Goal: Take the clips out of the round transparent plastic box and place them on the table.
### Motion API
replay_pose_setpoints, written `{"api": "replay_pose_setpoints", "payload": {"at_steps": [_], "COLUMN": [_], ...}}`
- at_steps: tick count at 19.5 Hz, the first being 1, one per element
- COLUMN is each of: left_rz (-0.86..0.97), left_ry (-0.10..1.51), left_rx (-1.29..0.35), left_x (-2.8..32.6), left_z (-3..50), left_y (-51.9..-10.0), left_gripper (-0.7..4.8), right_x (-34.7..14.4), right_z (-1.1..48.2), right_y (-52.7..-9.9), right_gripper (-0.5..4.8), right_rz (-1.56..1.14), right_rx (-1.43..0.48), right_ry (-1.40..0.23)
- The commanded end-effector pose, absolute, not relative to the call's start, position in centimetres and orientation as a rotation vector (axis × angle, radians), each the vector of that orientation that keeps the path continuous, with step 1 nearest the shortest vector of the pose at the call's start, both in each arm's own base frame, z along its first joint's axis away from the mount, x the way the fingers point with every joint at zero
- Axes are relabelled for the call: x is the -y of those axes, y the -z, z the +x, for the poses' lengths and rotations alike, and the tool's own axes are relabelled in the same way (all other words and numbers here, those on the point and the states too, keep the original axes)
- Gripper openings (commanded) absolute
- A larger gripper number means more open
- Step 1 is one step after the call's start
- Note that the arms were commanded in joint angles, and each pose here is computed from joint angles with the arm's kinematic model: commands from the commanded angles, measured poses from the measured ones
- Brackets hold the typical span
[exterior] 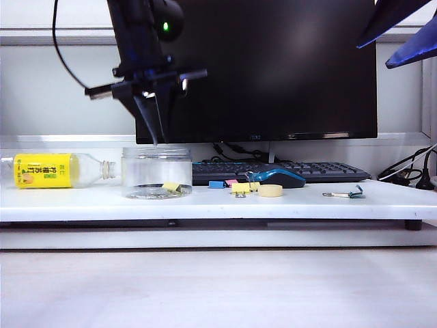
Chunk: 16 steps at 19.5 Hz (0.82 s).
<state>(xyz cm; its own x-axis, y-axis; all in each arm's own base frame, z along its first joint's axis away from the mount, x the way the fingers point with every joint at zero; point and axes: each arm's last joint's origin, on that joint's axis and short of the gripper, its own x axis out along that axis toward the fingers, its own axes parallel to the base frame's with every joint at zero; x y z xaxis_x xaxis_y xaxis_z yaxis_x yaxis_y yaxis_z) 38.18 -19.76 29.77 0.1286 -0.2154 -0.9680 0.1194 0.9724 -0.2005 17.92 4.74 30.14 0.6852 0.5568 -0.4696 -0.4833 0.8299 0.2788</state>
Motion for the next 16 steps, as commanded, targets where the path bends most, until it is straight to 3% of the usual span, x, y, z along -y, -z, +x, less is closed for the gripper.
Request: {"api": "replay_pose_setpoints", "payload": {"at_steps": [1, 10, 16], "left_rz": [-0.122, -0.411, -0.338], "left_ry": [0.209, 0.054, -0.049], "left_rx": [-1.422, -1.514, -1.517], "left_x": [19.8, 20.1, 21.6], "left_z": [38.0, 38.0, 37.5], "left_y": [-30.1, -29.6, -28.4], "left_gripper": [0.9, 0.9, 0.9], "right_x": [-4.8, -4.8, -4.8], "right_z": [17.9, 17.9, 17.9], "right_y": [-30.5, -30.4, -30.4], "right_gripper": [2.84, 2.84, 2.84], "right_rz": [0.142, 0.159, 0.161], "right_rx": [-0.552, -0.56, -0.566], "right_ry": [-0.591, -0.585, -0.585]}}
